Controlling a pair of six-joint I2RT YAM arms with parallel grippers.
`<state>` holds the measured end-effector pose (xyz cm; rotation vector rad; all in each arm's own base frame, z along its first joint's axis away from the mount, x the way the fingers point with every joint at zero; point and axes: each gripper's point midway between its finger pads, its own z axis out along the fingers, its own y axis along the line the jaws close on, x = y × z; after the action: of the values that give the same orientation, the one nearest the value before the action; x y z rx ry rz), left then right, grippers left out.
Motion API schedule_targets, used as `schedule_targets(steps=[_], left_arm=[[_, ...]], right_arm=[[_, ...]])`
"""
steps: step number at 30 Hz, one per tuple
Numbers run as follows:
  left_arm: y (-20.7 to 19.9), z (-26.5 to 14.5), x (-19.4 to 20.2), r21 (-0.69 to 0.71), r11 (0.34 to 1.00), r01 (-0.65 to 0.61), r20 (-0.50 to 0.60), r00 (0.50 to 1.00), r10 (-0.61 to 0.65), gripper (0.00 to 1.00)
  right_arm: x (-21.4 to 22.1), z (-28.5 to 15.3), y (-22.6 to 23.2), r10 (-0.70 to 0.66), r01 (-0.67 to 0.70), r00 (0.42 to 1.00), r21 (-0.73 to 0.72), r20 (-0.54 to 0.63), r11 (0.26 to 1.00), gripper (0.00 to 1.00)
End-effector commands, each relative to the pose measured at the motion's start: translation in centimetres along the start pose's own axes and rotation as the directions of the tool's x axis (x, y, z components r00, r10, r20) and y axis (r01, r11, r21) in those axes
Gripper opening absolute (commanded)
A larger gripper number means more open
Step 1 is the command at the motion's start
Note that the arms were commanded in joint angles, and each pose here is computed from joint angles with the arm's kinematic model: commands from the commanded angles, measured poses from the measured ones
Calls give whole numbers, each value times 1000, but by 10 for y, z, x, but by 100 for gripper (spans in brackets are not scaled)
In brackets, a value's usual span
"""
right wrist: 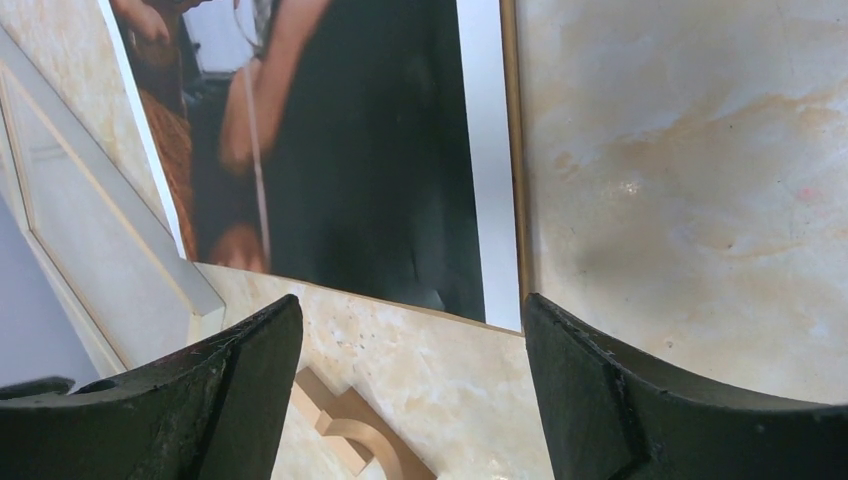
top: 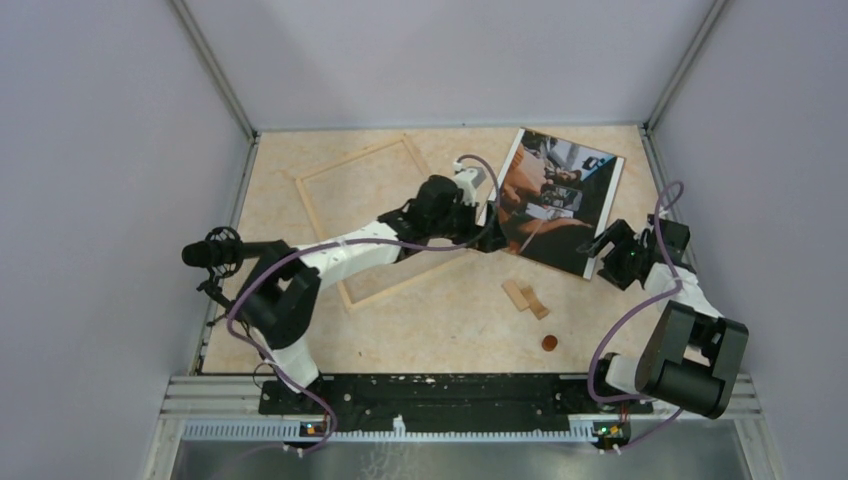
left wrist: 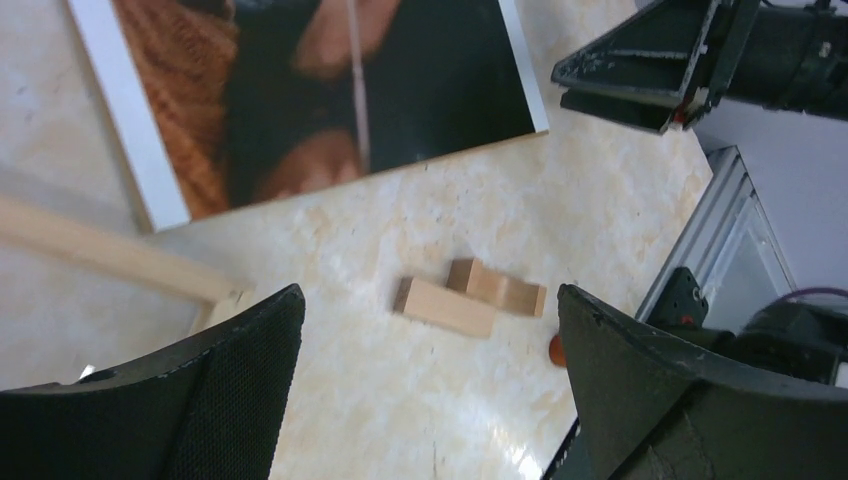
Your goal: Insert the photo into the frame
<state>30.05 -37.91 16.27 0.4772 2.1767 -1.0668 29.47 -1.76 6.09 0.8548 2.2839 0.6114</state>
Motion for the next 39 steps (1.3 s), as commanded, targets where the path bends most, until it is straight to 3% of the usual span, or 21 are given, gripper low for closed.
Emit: schedule_targets(steps=[1, 7, 15, 25, 39], left_arm=[[-16, 41, -38, 0, 1000, -24, 86, 996, 24, 99], [2, 85, -33, -46, 999, -24, 78, 997, 27, 99], [32, 122, 1, -90, 995, 43, -8, 999, -44, 99], [49, 128, 29, -119, 990, 80, -51, 995, -86, 99], [52, 126, 36, -125, 988, 89, -59, 994, -97, 99]], right_arm=[[-2, -4, 4, -36, 37, 999, -31, 22, 999, 79], [-2, -3, -2, -51, 51, 998, -9, 21, 999, 79], [3, 4, -5, -47, 47, 999, -15, -6, 999, 74], [10, 9, -6, -42, 41, 999, -33, -31, 999, 72], [7, 1, 10, -56, 53, 998, -96, -22, 994, 69]])
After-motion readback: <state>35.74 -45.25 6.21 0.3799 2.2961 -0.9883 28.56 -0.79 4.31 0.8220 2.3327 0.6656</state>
